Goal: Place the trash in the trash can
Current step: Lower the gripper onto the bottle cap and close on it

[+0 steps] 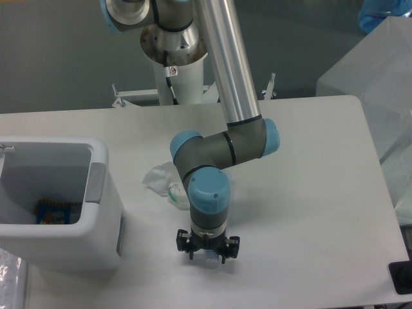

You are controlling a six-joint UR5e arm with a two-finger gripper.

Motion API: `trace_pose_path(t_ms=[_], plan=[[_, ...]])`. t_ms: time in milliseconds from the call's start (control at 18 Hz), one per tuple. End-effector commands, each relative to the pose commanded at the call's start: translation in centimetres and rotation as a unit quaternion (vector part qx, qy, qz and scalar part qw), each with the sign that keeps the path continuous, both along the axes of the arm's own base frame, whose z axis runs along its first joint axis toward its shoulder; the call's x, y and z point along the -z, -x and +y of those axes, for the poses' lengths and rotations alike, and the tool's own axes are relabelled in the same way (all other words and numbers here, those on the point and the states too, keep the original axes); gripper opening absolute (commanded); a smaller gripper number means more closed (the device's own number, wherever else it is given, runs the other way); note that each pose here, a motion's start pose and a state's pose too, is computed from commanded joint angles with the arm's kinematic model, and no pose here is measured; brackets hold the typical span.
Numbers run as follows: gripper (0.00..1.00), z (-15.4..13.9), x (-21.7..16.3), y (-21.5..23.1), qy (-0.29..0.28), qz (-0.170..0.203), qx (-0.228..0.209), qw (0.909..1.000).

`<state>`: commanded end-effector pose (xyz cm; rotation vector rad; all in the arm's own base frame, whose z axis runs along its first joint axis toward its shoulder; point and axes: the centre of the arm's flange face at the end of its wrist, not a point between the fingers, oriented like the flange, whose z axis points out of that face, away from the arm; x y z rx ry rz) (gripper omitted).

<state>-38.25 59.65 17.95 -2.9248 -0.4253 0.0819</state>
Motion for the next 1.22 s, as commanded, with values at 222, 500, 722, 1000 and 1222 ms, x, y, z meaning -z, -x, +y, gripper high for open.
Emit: trace_pose_path(t_ms=[222, 500, 722, 1000, 1222], plan=[[0.63, 0.06, -0.11, 0.06, -0.001, 0.001, 0.000, 1.0000], [0.62, 0.14, -0.26, 0.13, -0.002, 0.002, 0.001, 1.0000], [0.51, 0.14, -0.26, 0.13, -0.002, 0.002, 0.001, 1.0000], [0.31, 0.01, -0.30, 0.20, 0.003, 0.007, -0.001, 1.0000], [0.25, 0.04, -0.47, 0.23, 0.001, 0.008, -0.001, 1.0000]])
